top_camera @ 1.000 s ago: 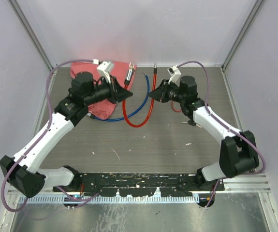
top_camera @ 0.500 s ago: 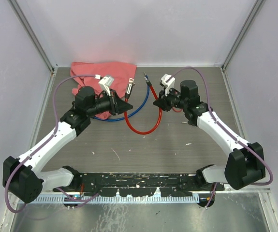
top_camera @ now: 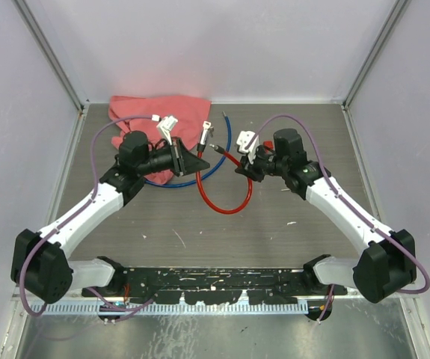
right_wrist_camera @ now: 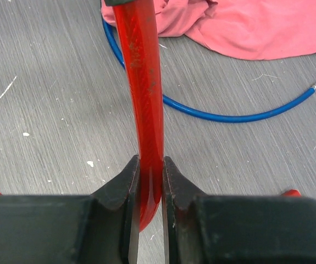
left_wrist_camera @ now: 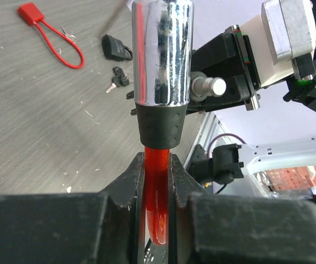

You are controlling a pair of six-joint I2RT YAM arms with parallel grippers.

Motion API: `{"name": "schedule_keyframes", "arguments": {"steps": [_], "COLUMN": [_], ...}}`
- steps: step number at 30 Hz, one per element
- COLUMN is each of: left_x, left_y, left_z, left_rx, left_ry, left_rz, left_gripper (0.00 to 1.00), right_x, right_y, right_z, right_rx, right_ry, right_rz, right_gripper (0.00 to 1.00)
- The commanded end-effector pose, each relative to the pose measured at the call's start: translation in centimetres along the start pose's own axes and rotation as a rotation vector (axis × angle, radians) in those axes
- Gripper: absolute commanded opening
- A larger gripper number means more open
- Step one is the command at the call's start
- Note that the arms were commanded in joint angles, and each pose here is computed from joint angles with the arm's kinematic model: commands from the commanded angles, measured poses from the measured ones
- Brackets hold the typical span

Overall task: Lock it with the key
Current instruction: Lock the lock.

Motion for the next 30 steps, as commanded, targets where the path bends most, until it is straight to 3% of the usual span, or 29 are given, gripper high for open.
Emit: {"name": "schedule_keyframes", "arguments": {"steps": [1, 16, 30], "left_x": [-3.1, -3.9, -4.5], "left_y": [-0.1, 0.4, -0.3], "left_z": [2.8, 2.3, 1.6], "left_rx": [-0.055, -0.015, 0.051], "left_ry": [-0.079, -0.079, -0.065], "left_rz": [-0.175, -0.225, -0.267], "left_gripper": [0.0, 0.0, 0.0], "right_x": [-0.5, -1.2, -0.7], "right_y": [0.7, 0.6, 0.6], "right_z": [2.4, 2.5, 2.5], "right_rx": [-0.049, -0.024, -0.026], "right_ry": [0.13, 0.063, 0.087], "right_rz": [-0.02, -0.096, -0.044], "right_gripper": [0.01, 0.01, 0.01]}}
Point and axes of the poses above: each gripper's point midway between its finger pads, its own y axis back along the fingers, its own x axis along the line the jaws close on, z = x × y, the point moved 9 cm from there along y, back along the fingers, and after that the axes turned 3 degrees about y, right-handed, at the moved point
